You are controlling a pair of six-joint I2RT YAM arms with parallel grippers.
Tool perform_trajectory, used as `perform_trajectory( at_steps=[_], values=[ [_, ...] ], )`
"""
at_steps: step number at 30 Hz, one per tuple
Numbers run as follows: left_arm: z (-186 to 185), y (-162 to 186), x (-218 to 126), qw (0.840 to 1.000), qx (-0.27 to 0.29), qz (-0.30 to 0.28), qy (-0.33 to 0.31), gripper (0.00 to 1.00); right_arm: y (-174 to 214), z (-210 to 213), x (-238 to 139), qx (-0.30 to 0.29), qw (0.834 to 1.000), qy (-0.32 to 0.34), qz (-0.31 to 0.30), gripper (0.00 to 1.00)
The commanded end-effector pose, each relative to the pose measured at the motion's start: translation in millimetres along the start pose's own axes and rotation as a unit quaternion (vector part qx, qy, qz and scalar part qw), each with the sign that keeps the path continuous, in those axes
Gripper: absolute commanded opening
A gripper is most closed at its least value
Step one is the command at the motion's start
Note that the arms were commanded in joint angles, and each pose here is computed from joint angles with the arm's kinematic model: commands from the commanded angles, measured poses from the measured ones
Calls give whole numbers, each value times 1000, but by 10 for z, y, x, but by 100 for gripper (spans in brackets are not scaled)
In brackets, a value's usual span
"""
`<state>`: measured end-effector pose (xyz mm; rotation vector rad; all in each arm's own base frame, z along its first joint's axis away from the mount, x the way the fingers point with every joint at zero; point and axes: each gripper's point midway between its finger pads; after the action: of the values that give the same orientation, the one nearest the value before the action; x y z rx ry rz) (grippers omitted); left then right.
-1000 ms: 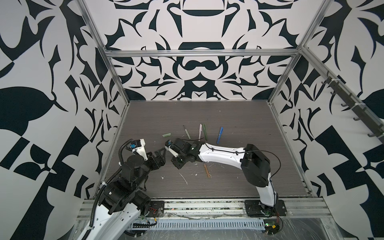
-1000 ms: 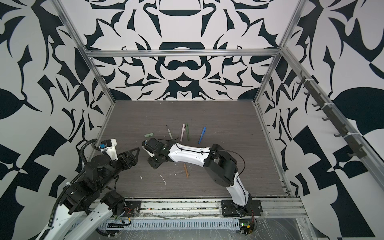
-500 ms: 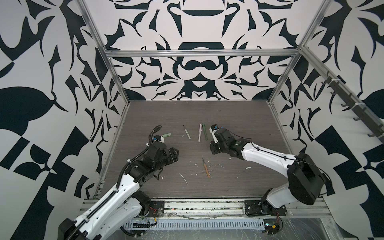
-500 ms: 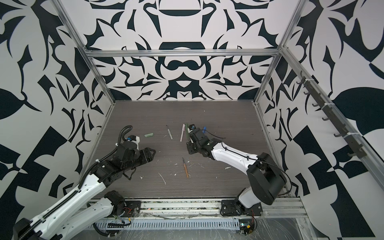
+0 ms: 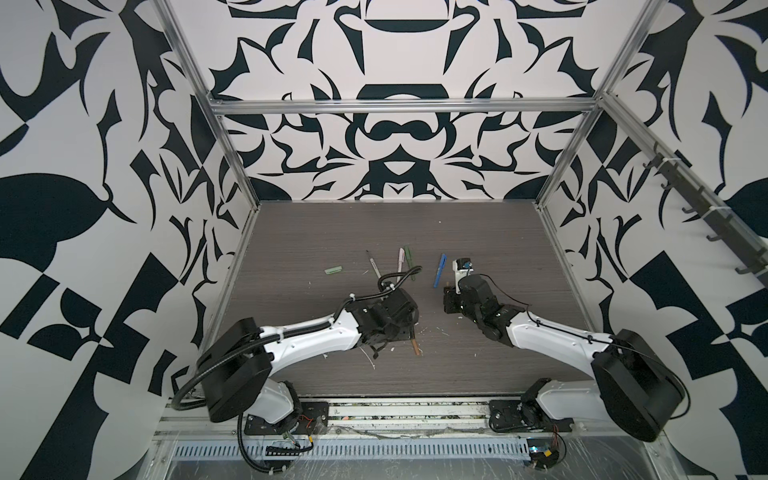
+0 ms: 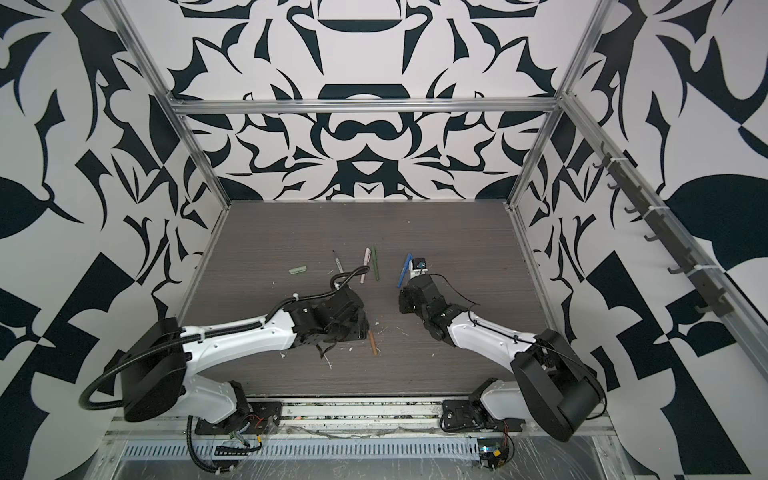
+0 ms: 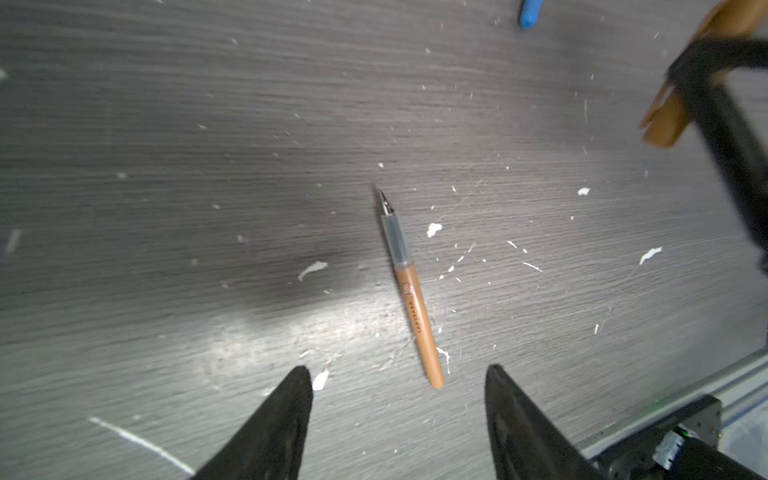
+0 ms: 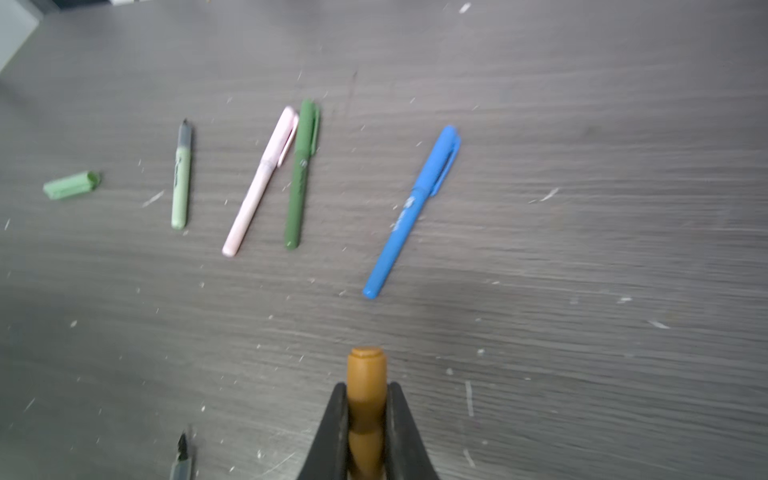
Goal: Insert the pens into the pen caps
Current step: 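Lift the orange-brown cap with the right gripper while the left grasps the orange-brown pen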
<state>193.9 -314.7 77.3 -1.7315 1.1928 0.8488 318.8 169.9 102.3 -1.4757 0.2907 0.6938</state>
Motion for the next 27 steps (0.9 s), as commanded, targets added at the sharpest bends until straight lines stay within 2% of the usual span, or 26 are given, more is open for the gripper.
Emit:
perform_trajectory(
  at_steps=[1, 6, 10, 15, 19, 27],
  values=[
    [-90, 42, 98, 999, 2, 6, -36, 65, -283, -280, -167, 44, 994, 65, -76, 6],
    [-90, 102, 309, 995, 36, 22, -89, 63, -321, -407, -319, 57, 990, 82, -100, 6],
    [-7, 38, 250, 990, 54, 12, -132, 63, -341, -406, -338, 55, 990, 82, -103, 6],
    [29, 160, 292, 988, 66, 41, -133, 62, -346, -383, -327, 55, 990, 77, -101, 6],
    [-18, 347, 379, 985, 99, 78, -114, 61, -330, -378, -308, 52, 991, 76, -98, 6],
    [123, 411, 445, 980, 118, 78, -137, 57, -314, -360, -286, 52, 992, 72, -94, 6]
  ],
)
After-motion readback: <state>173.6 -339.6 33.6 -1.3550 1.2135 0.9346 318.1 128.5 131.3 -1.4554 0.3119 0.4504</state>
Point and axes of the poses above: each gripper's point midway between its finger pads, its own x axis out along the fingers, its own z axis along the line the jaws close on, y = z × x, and after that the axes turned 9 degrees about -x, right-handed
